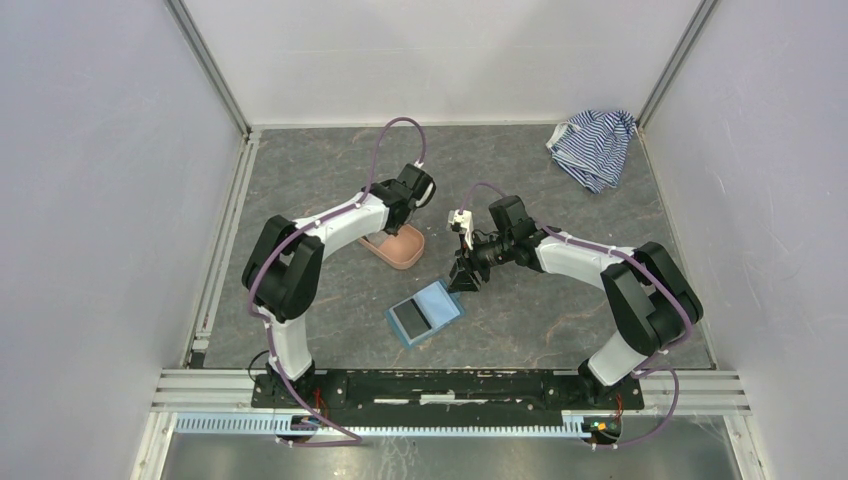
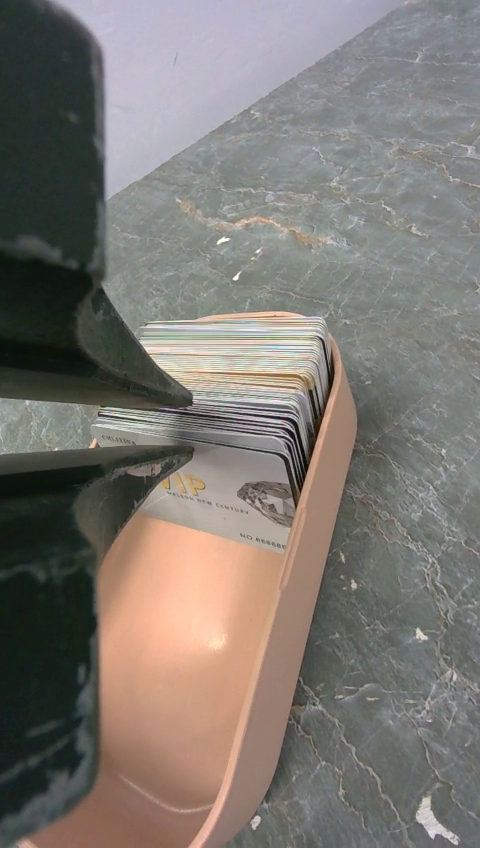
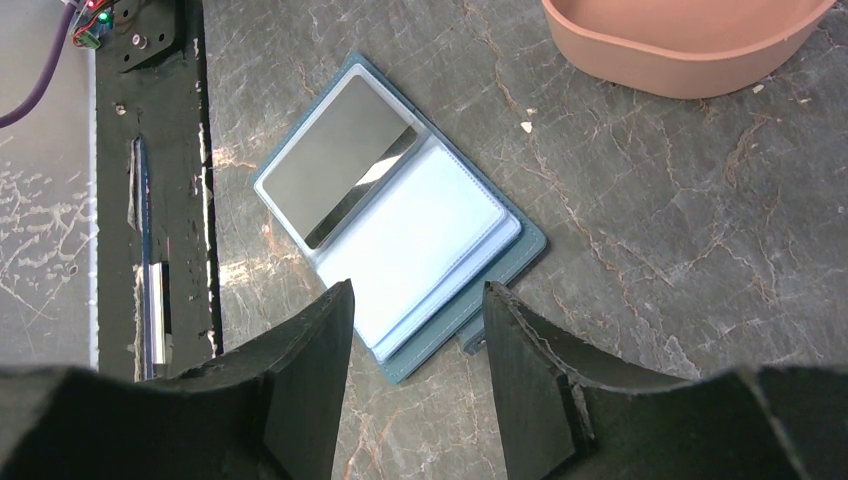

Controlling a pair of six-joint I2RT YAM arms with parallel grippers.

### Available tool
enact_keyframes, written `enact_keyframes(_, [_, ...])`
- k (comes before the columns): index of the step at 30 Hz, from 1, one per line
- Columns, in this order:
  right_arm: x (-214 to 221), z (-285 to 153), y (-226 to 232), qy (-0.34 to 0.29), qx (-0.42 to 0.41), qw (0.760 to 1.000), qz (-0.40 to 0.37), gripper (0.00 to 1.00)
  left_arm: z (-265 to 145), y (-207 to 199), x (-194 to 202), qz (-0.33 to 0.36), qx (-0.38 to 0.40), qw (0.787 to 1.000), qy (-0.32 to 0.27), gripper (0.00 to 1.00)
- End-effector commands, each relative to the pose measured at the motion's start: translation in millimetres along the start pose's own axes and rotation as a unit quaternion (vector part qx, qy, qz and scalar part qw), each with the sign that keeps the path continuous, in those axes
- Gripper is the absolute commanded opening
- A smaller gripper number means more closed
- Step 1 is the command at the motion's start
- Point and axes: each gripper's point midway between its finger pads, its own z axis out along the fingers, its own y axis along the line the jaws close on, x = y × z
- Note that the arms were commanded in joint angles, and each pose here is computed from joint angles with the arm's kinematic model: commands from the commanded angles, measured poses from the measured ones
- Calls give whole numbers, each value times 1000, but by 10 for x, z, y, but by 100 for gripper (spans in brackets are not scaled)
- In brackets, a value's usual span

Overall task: Put the credit cards into the card holder
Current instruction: Pick up the credit card from the storage box.

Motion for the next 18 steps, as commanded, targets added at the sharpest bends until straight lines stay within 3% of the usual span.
enact_keyframes(1, [-191,-14,-22,-19,-6,1000,-23,57,-183,59,-167,-28,8,999,-39,29])
enact_keyframes(12, [-187,-4,0,-20,-16,999,-20,57,-197,-19,-179,-28,-2,999,-45,53])
enact_keyframes(18, [-182,-1,8,-20,-19,999,-19,58,-72,-73,-94,-11,-24,999,-27,54])
